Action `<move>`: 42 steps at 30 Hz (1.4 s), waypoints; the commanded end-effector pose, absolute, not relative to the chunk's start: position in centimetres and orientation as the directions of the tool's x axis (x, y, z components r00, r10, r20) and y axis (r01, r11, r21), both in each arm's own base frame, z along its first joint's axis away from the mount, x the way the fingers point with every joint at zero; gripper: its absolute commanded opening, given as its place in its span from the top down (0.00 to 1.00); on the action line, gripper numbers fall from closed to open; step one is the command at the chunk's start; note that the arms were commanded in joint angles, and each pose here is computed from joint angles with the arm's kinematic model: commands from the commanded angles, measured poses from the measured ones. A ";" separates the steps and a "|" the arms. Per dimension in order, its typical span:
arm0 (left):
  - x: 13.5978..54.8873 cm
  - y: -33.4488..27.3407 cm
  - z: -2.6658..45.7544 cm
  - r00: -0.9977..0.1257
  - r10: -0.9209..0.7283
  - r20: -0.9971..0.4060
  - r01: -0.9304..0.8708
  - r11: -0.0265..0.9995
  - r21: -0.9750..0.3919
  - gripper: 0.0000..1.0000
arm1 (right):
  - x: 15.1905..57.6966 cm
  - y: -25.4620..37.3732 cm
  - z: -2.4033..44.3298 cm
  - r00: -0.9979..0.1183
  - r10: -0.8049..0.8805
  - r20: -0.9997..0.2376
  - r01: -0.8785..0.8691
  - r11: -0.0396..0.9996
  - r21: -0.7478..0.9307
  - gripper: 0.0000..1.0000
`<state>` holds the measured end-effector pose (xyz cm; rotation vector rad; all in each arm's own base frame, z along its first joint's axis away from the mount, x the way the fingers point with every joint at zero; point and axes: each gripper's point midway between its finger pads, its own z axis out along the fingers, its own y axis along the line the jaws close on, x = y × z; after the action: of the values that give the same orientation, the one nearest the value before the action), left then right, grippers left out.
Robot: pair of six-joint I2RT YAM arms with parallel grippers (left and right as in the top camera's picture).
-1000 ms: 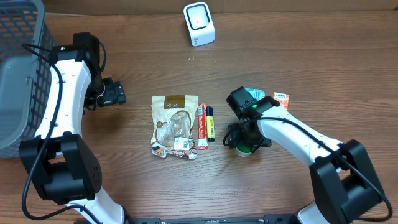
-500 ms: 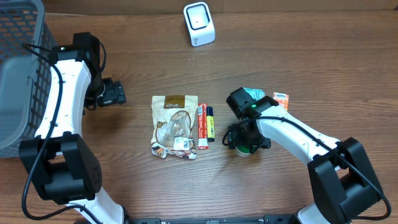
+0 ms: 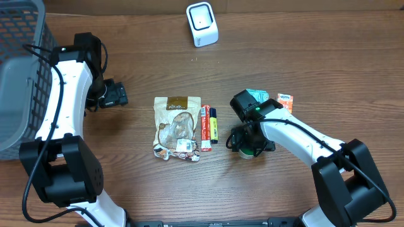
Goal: Scan the item barcode
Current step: 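Lower the right gripper around the green-lidded jar and close on it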
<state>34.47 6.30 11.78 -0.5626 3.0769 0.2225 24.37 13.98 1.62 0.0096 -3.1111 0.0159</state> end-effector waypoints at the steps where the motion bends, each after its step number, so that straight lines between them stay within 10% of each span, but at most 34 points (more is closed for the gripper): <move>1: 34.8 6.0 11.9 -0.944 -0.328 -0.032 -0.329 0.935 0.133 0.00 | 24.2 13.9 1.3 -0.999 -0.001 0.037 -0.001 1.000 -0.012 0.20; 33: 35.4 6.1 11.9 -0.943 -0.328 -0.057 -0.332 0.935 0.127 0.00 | 23.6 13.8 -0.3 -0.998 -0.001 0.056 -0.002 1.000 -0.012 0.21; 42: 35.4 6.1 11.9 -0.943 -0.328 -0.057 -0.332 0.935 0.127 0.00 | 23.4 14.2 -0.3 -0.998 -0.001 0.070 0.000 1.000 0.012 0.41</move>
<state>35.04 6.36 11.78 -0.5610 3.0535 0.2183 24.80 14.46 0.82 0.0121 -3.1254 -0.0172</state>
